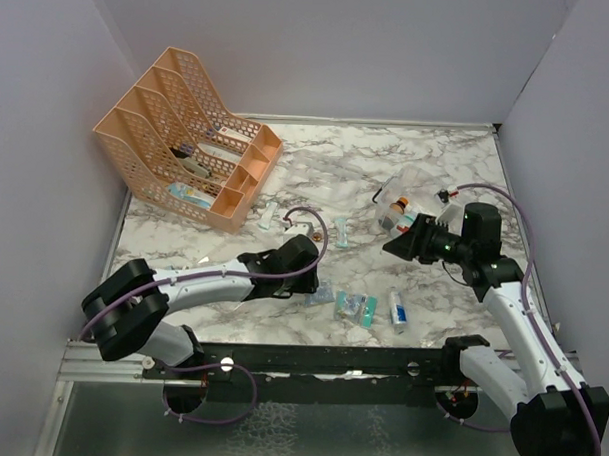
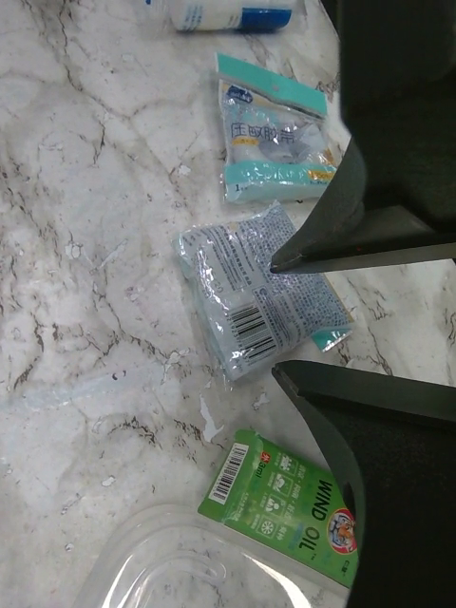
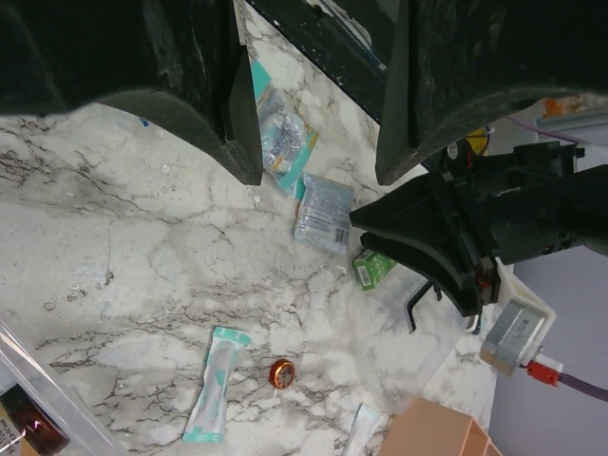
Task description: Organize the medicine kit
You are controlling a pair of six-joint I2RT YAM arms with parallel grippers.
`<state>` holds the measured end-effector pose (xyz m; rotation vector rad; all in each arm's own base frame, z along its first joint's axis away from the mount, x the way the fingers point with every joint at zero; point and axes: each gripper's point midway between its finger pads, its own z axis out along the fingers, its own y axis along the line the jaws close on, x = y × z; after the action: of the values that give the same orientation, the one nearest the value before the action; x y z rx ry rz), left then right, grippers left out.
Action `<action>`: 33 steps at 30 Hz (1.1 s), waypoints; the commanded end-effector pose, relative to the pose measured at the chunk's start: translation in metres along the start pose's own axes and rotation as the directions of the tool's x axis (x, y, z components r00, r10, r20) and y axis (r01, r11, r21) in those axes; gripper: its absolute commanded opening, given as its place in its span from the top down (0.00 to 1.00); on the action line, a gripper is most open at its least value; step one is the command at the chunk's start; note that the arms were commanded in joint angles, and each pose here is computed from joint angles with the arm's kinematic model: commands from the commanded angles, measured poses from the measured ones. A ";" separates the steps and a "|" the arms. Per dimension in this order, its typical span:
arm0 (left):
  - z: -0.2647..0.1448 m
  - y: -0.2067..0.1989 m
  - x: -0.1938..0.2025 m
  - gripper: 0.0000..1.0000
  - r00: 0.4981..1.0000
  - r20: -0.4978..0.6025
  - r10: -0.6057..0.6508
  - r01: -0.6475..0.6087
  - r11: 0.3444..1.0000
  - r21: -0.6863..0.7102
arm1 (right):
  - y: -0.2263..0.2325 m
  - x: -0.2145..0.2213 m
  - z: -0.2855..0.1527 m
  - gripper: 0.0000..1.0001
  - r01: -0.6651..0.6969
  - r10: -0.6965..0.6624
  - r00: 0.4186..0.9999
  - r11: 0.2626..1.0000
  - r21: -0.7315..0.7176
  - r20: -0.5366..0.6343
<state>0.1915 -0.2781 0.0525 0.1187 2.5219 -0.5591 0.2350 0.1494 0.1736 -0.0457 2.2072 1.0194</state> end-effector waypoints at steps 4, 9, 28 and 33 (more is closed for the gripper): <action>0.016 0.002 0.016 0.55 0.998 -0.055 -0.016 0.015 1.000 -0.010 | 0.012 -0.006 -0.002 0.48 0.033 -0.032 0.999 0.998 -0.050 0.030; 0.023 0.008 0.019 0.57 0.997 -0.072 -0.009 0.005 0.999 -0.053 | 0.010 -0.004 0.001 0.48 0.025 -0.024 0.999 0.998 -0.051 0.023; -0.006 -0.019 -0.041 0.91 0.993 0.095 0.073 -0.079 0.994 0.069 | 0.029 0.025 0.038 0.44 0.129 -0.130 0.990 0.991 -0.027 -0.058; -0.038 -0.035 -0.082 0.95 0.975 0.206 0.079 -0.109 0.985 0.137 | 0.052 0.021 0.053 0.38 0.103 -0.104 0.995 0.993 -0.065 -0.011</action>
<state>0.2183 -0.2831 0.0803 0.1784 2.4218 -0.5883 0.2100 0.2144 0.1517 -0.2876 2.2723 1.0528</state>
